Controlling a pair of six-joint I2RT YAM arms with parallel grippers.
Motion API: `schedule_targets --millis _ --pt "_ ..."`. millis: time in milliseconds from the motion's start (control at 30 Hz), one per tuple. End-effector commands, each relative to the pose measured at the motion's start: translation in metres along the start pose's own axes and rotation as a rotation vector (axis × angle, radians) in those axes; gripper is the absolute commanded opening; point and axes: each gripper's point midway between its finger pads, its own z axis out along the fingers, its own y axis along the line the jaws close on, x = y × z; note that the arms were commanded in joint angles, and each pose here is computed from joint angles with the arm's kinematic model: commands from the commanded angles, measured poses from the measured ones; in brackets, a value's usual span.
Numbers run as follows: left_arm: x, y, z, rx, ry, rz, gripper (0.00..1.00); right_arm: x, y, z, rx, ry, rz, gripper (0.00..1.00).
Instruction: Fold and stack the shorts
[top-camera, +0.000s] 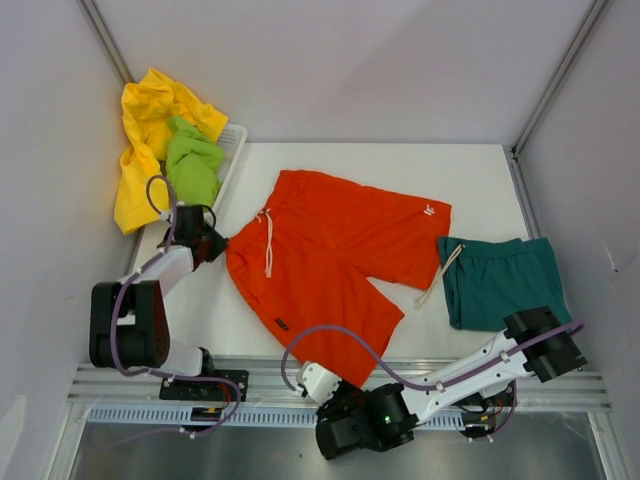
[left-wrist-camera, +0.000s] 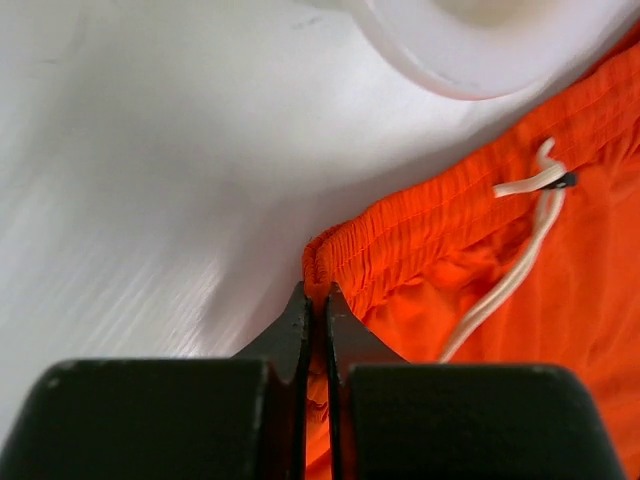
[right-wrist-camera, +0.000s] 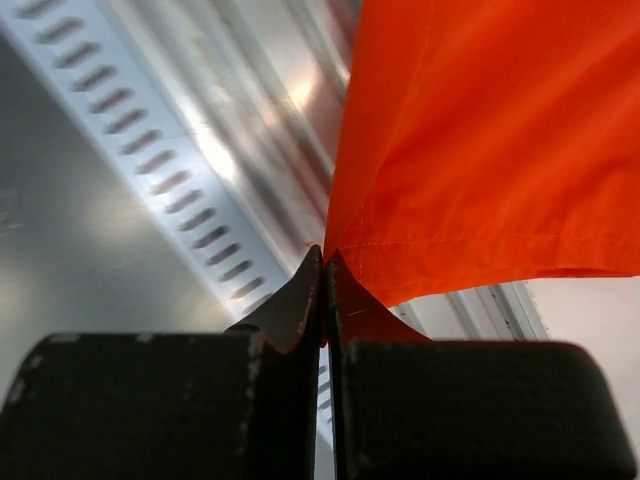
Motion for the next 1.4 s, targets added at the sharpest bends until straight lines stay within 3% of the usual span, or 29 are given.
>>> schedule_targets --millis 0,200,300,533,867,1167,1367 --pt "-0.035 0.007 -0.037 -0.102 -0.107 -0.001 0.0 -0.036 0.036 -0.035 -0.119 -0.072 -0.009 0.0" --pt "-0.032 0.033 -0.076 -0.189 -0.102 -0.098 0.0 -0.053 0.077 -0.077 -0.179 -0.093 -0.102 0.0" --pt "-0.037 0.025 -0.101 -0.144 -0.133 -0.135 0.0 -0.059 0.062 -0.087 -0.109 -0.09 -0.081 0.0" --pt "-0.064 -0.003 -0.135 -0.082 -0.185 -0.214 0.0 -0.09 -0.044 -0.087 0.056 -0.09 0.166 0.0" --pt "-0.101 -0.049 -0.12 -0.029 -0.162 -0.373 0.0 -0.096 -0.221 -0.092 0.282 -0.126 0.478 0.0" --pt "-0.118 -0.073 -0.088 -0.023 -0.118 -0.503 0.0 -0.086 -0.314 -0.076 0.381 -0.116 0.613 0.0" --pt "-0.121 -0.087 -0.077 -0.026 -0.1 -0.541 0.0 -0.081 -0.343 -0.064 0.395 -0.101 0.648 0.0"
